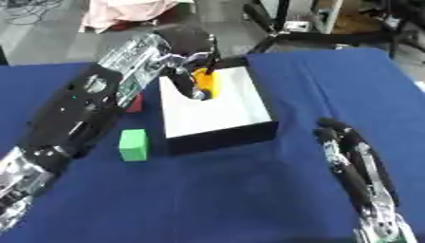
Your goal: Pick up objects on the table and place them in the box.
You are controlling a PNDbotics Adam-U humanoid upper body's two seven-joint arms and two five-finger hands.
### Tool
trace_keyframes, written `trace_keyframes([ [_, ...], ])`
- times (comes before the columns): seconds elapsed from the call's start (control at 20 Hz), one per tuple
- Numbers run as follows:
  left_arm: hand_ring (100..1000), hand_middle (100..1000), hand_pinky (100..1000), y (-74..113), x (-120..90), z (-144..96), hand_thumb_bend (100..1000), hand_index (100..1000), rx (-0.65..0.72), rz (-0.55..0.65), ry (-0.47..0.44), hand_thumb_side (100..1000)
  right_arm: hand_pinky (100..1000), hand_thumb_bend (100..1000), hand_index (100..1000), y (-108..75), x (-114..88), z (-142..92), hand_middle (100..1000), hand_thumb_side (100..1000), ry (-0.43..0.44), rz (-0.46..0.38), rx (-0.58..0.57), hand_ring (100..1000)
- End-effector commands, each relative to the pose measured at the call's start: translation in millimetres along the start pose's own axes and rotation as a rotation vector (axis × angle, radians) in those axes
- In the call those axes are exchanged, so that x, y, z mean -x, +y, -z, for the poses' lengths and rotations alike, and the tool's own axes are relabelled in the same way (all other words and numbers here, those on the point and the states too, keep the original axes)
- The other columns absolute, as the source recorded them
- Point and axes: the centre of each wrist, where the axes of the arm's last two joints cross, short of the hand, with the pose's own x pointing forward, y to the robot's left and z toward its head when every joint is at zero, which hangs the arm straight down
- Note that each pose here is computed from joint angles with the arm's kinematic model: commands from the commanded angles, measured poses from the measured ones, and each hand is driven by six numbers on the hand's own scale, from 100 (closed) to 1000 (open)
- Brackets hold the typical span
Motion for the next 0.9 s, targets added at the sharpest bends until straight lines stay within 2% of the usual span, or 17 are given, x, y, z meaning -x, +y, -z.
trace_keyframes([
  [0.05, 303, 605, 261, 0.0, 9, 0, 600, 808, -0.048, 0.005, 0.032, 508, 815, 100, 808, -0.9, -6, 5, 773, 648, -0.028, 0.001, -0.001, 781],
  [0.15, 389, 673, 344, 1.4, 16, -5, 673, 863, -0.065, 0.003, 0.041, 630, 814, 100, 808, -1.5, -6, 5, 773, 648, -0.026, -0.001, 0.003, 781],
  [0.25, 420, 712, 368, 11.0, 27, -15, 698, 885, -0.088, 0.006, 0.049, 672, 814, 100, 807, -2.0, -5, 4, 773, 648, -0.026, -0.003, 0.005, 781],
  [0.35, 427, 718, 378, 29.3, 45, -33, 710, 883, -0.122, 0.015, 0.072, 675, 814, 100, 807, -3.4, -5, 4, 772, 648, -0.022, -0.007, 0.011, 780],
  [0.45, 424, 705, 378, 47.6, 66, -56, 679, 853, -0.145, 0.021, 0.116, 630, 814, 100, 807, -4.9, -4, 3, 772, 651, -0.017, -0.011, 0.017, 780],
  [0.6, 415, 701, 366, 62.2, 97, -91, 696, 850, -0.104, 0.023, 0.203, 622, 814, 100, 807, -6.7, -2, 0, 772, 653, -0.009, -0.017, 0.019, 780],
  [0.7, 410, 695, 360, 60.1, 115, -109, 690, 847, -0.055, 0.014, 0.274, 610, 814, 100, 807, -7.9, -1, -1, 772, 655, -0.003, -0.022, 0.02, 780],
  [0.9, 405, 688, 353, 19.6, 145, -122, 671, 841, 0.12, -0.027, 0.401, 565, 813, 100, 807, -10.2, 0, -3, 772, 656, 0.004, -0.03, 0.028, 780],
])
